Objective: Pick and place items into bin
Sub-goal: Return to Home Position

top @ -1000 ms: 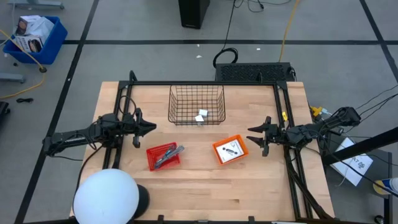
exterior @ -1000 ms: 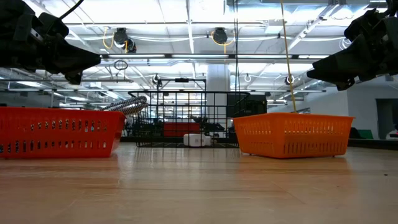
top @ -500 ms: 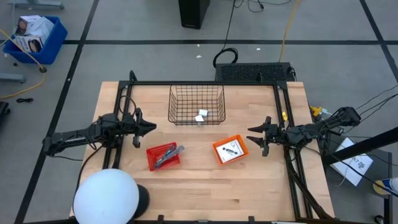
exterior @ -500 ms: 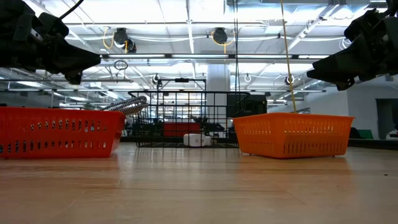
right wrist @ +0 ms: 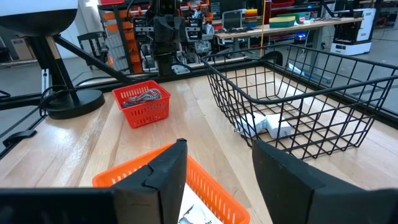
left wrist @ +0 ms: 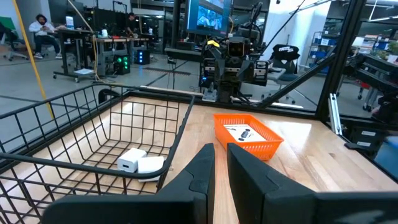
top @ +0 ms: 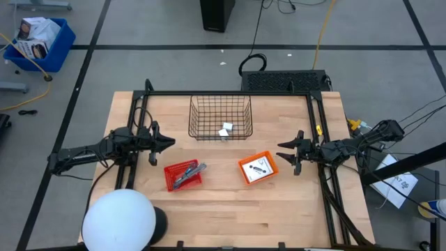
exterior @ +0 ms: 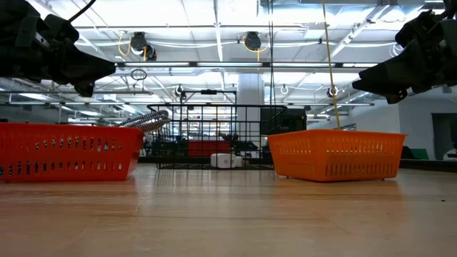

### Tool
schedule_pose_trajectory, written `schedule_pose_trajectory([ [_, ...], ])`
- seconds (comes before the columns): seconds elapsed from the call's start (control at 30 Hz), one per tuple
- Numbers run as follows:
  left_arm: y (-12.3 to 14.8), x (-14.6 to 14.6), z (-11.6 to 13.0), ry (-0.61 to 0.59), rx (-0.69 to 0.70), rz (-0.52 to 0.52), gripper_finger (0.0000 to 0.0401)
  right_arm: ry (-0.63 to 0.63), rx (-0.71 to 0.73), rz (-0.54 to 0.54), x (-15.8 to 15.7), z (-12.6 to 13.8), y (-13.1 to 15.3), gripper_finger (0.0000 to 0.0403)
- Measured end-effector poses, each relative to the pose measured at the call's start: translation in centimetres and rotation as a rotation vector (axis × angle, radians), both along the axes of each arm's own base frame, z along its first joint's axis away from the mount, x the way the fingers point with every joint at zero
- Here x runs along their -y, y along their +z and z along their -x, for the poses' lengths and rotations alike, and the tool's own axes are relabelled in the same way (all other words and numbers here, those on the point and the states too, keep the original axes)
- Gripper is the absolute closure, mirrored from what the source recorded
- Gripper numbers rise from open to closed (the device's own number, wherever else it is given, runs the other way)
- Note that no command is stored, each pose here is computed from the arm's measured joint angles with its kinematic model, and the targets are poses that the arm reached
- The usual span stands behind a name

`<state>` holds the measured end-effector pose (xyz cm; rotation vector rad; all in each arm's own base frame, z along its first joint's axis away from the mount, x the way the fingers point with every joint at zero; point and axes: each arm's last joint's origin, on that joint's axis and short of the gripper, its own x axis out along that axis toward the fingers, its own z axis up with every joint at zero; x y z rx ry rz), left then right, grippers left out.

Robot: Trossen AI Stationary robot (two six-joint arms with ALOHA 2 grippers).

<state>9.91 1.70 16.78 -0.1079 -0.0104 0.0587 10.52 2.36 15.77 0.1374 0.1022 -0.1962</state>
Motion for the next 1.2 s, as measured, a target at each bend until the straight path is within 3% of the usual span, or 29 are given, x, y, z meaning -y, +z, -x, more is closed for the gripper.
schedule_pose_trajectory([
  [1.2,0.01,0.0,0.0,0.001,0.0,0.0,0.0354,0.0,0.0,0.0,0.0,0.0,0.0,0.0227],
])
